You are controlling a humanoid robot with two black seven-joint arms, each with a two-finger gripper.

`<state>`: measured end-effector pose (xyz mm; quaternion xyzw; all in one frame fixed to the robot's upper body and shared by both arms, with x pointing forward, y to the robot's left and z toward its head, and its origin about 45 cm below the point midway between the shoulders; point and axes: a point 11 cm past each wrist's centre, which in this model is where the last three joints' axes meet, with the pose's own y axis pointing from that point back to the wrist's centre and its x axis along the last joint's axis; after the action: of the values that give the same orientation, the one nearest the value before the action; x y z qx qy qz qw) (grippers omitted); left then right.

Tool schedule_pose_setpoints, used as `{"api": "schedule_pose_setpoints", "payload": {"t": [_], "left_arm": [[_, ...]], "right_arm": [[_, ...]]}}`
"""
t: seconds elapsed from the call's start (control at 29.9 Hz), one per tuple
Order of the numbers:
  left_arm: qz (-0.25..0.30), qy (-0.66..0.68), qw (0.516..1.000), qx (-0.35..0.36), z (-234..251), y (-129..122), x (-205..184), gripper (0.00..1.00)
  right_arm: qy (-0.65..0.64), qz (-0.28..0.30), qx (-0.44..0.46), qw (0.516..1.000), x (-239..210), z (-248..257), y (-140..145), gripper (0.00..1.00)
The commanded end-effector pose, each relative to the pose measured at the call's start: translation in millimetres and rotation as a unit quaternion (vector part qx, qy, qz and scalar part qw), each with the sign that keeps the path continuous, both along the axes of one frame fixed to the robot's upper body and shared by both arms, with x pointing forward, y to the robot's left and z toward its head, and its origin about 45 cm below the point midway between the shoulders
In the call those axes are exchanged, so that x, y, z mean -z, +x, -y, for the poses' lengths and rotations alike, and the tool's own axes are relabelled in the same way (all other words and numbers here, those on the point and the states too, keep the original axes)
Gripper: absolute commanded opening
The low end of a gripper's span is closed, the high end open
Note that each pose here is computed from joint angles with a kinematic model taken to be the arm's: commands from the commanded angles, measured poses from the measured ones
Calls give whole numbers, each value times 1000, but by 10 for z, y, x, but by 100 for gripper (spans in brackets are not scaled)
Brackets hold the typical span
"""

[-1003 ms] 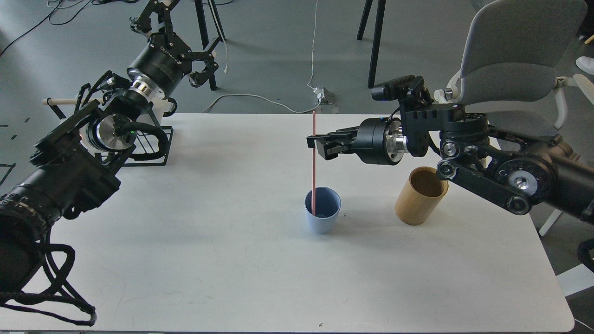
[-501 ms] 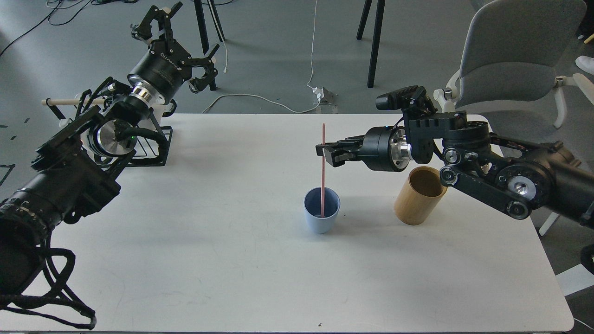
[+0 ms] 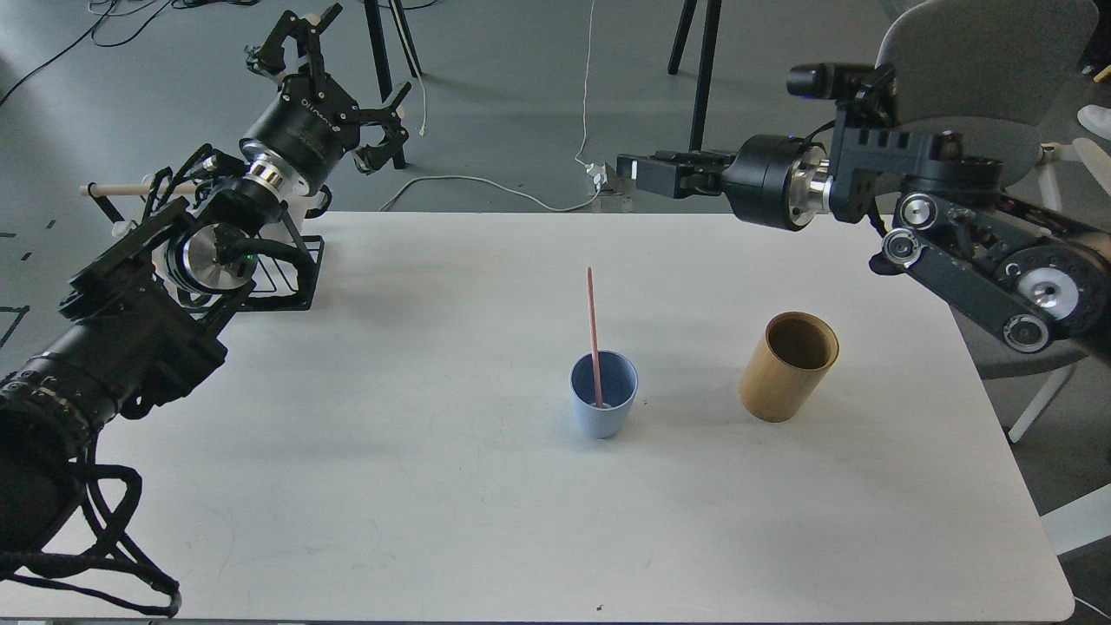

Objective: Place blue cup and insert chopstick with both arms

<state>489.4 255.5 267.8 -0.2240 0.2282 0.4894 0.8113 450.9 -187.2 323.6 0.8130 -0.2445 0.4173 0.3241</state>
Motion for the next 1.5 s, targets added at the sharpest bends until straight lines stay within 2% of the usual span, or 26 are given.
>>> {"api": "schedule_pose_setpoints", "payload": {"t": [0.0, 0.17, 0.27, 0.43, 0.6, 0.8, 1.07, 1.47], "left_arm": [[-1, -2, 1000, 0, 15, 1, 8, 99], [-8, 10, 1000, -2, -7, 1, 72, 99], [-14, 10, 1000, -22, -119, 32, 107, 99], [-5, -23, 999, -43, -161, 72, 39, 99], [-7, -27, 998, -64, -275, 89, 65, 99], [-3, -30, 997, -67, -285, 107, 27, 99], [10, -35, 997, -68, -273, 145, -83, 99], [14, -34, 997, -70, -292, 156, -127, 99]], "right_arm": [[89, -21, 50, 995, -180, 248, 136, 100], [272, -103, 117, 950, -252, 705, 229, 100], [388, -155, 154, 895, -96, 953, 239, 100], [530, -196, 222, 794, 81, 1462, 228, 100], [632, -201, 266, 700, 169, 1854, 260, 100], [708, -181, 293, 616, 211, 2203, 270, 100], [756, -174, 280, 565, 221, 2190, 338, 100], [755, -188, 250, 576, 192, 2076, 333, 100]]}}
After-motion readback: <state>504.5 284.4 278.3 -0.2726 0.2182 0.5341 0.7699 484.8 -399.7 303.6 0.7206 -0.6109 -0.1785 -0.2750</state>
